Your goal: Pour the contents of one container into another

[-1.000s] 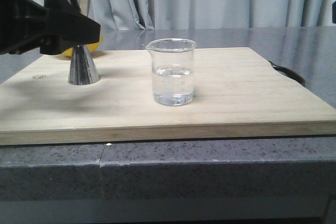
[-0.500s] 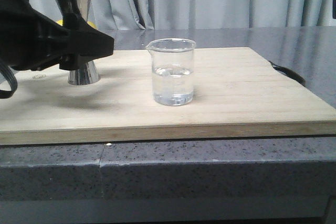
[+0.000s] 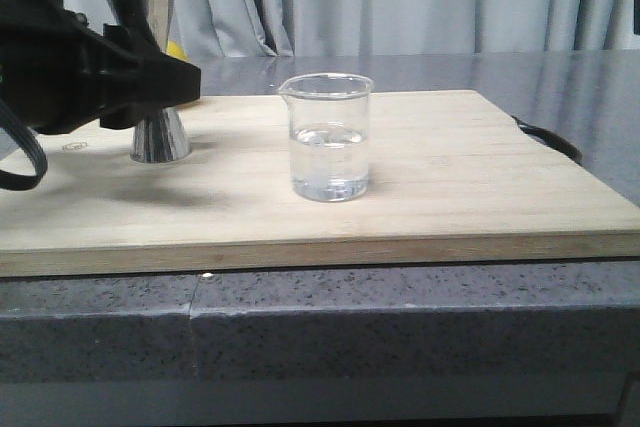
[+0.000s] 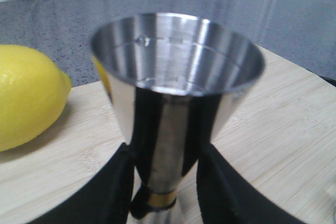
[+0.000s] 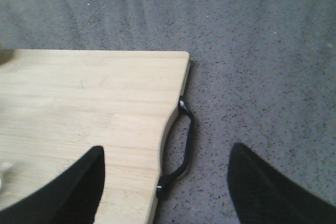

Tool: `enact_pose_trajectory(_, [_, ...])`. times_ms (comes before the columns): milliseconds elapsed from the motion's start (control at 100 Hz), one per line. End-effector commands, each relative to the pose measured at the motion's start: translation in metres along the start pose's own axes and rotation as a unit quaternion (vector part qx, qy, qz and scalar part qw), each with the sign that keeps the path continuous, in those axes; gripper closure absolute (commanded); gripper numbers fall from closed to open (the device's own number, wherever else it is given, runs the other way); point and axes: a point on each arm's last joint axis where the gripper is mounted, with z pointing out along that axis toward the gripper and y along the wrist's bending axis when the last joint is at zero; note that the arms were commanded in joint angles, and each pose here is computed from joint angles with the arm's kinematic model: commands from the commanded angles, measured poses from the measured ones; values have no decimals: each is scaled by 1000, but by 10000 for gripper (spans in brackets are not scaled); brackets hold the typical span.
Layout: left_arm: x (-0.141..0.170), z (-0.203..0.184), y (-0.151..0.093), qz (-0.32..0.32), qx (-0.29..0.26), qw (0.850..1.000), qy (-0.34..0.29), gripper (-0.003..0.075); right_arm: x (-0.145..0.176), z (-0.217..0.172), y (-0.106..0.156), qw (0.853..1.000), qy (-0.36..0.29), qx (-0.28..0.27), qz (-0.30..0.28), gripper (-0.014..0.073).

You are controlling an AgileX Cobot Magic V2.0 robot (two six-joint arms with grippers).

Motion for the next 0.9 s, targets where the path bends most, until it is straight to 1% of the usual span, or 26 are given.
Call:
enact_pose_trajectory(0, [-22,-1,-6,9,16,997,-68,525,-17,-1,0,998,-54,5,-4,145])
enact_pose_trajectory(140, [-22,-1,-6,13,16,997,-68,596,-16,-1,0,999,-51,5,-7,145])
enact_pose_trajectory(240, [-22,-1,-6,13,16,997,-71,642,-15,-1,1,999,-47,1,-25,145])
enact_pose_trajectory(380, [-25,-1,-7,13,20,996,-86,691,-14,-1,11,997,-46,-27,-60,145])
enact_pose_trajectory(520, [-29,-2,-8,13,25,994,-107,734,-15,-3,22,993,-59,-58,-85,145])
enact_pose_trajectory(640, [-31,-3,-8,15,30,992,-120,739,-12,-3,26,991,-67,-69,-88,145])
enact_pose_trajectory(890, [-40,-9,-11,18,37,990,-138,739,7,-3,30,989,-65,-88,-94,145])
